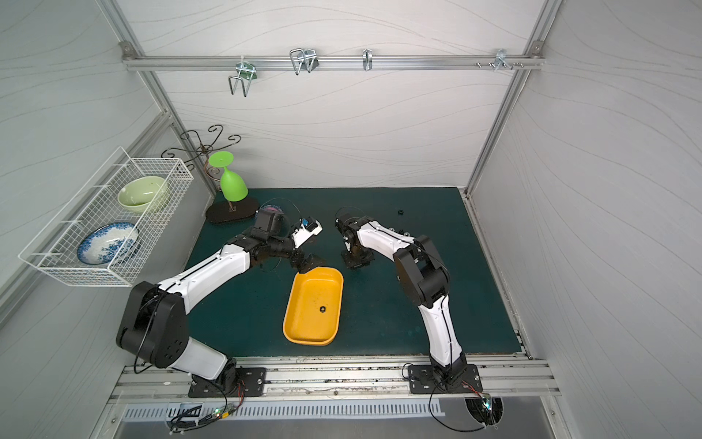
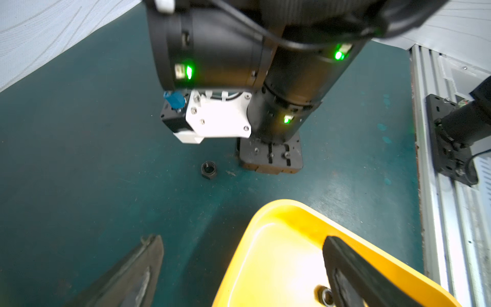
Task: Put the nuts on the desktop into the storage box
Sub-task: Pick up the nut from the center of the board, then place the nut in the storage box.
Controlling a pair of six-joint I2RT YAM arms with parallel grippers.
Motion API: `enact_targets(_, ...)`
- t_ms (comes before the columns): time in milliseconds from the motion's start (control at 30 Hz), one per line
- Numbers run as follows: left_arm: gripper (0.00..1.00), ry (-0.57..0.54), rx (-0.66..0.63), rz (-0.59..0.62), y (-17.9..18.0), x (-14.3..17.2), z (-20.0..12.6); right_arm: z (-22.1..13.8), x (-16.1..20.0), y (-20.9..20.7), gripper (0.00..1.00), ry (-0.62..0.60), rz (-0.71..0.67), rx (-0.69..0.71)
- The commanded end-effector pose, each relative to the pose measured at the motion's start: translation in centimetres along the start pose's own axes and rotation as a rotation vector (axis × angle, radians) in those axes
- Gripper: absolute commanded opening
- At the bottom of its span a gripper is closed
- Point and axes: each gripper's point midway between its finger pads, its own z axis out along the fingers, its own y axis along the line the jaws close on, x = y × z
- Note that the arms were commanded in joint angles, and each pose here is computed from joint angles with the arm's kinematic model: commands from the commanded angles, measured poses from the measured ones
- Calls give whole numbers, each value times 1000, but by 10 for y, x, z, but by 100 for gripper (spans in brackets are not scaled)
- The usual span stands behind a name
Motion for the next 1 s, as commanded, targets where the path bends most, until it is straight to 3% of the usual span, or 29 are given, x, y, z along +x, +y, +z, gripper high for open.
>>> enact_targets(0, 99, -44, 49, 52, -13, -25, -22, -51, -4, 3, 15, -68, -22, -10)
enact_targets(367, 99, -24, 145, 51, -44, -19, -72, -116, 5, 55, 17, -126, -116, -112)
enact_targets(667, 99, -54, 97, 43, -42, -8, -116, -148, 16, 108, 17, -158, -185, -210)
enact_targets(967, 98, -27, 105, 67, -58, 23, -129, -136, 39, 151, 17, -122, -222, -230)
